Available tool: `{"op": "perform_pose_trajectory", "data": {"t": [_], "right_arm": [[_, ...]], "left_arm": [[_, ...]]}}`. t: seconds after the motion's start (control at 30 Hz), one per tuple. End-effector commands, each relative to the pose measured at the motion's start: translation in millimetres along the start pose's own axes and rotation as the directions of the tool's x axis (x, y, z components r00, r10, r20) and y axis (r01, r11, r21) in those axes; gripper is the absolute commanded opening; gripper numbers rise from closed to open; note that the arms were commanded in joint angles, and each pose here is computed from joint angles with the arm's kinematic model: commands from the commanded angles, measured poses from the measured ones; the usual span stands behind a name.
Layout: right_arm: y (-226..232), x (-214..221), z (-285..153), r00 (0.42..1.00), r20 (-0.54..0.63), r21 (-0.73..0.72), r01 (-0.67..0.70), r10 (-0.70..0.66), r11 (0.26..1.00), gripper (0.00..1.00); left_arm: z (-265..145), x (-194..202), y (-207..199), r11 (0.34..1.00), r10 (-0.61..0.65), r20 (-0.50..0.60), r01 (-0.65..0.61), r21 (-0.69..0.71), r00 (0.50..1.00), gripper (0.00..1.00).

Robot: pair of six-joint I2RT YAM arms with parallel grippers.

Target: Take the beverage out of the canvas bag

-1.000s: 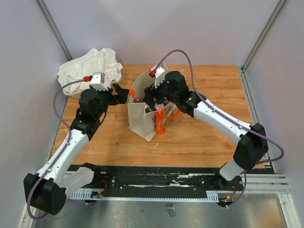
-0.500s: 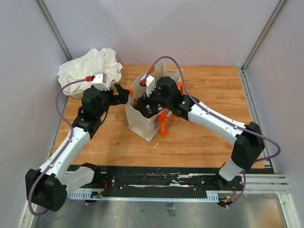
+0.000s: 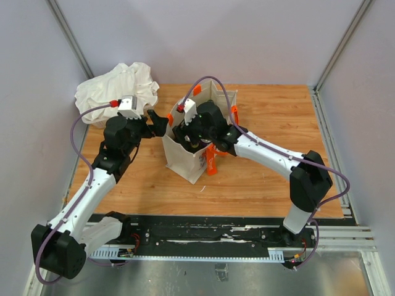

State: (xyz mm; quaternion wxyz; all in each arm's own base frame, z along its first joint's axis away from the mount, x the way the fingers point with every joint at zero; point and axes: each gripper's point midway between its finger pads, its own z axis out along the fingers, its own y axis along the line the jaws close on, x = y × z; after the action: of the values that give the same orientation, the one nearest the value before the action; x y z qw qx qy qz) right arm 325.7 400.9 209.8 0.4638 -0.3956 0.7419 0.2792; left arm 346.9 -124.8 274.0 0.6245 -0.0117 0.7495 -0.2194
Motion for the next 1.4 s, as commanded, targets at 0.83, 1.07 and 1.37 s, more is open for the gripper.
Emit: {"op": "perform_pose_trajectory", "data": {"t": [0.83, 1.07, 1.37], "right_arm": [[5.3, 0.2, 25.0, 0.999, 0.053, -0.002, -0.007, 0.007, 1.0, 0.24], [-7.8, -12.2, 21.1, 0.995, 0.085, 0.069, 0.047, -0.053, 0.997, 0.01], [-14.8, -74.4, -10.1, 0.958, 0.2, 0.178, 0.169, -0.204, 0.969, 0.01]], "left_arm": [[5.0, 7.0, -16.0, 0.996, -0.008, -0.014, 0.009, 0.087, 1.0, 1.0], [7.9, 7.1, -16.0, 0.996, 0.002, -0.02, -0.001, 0.087, 1.0, 1.0], [8.8, 6.7, -12.6, 0.997, 0.017, -0.014, -0.016, 0.073, 1.0, 1.0]]}}
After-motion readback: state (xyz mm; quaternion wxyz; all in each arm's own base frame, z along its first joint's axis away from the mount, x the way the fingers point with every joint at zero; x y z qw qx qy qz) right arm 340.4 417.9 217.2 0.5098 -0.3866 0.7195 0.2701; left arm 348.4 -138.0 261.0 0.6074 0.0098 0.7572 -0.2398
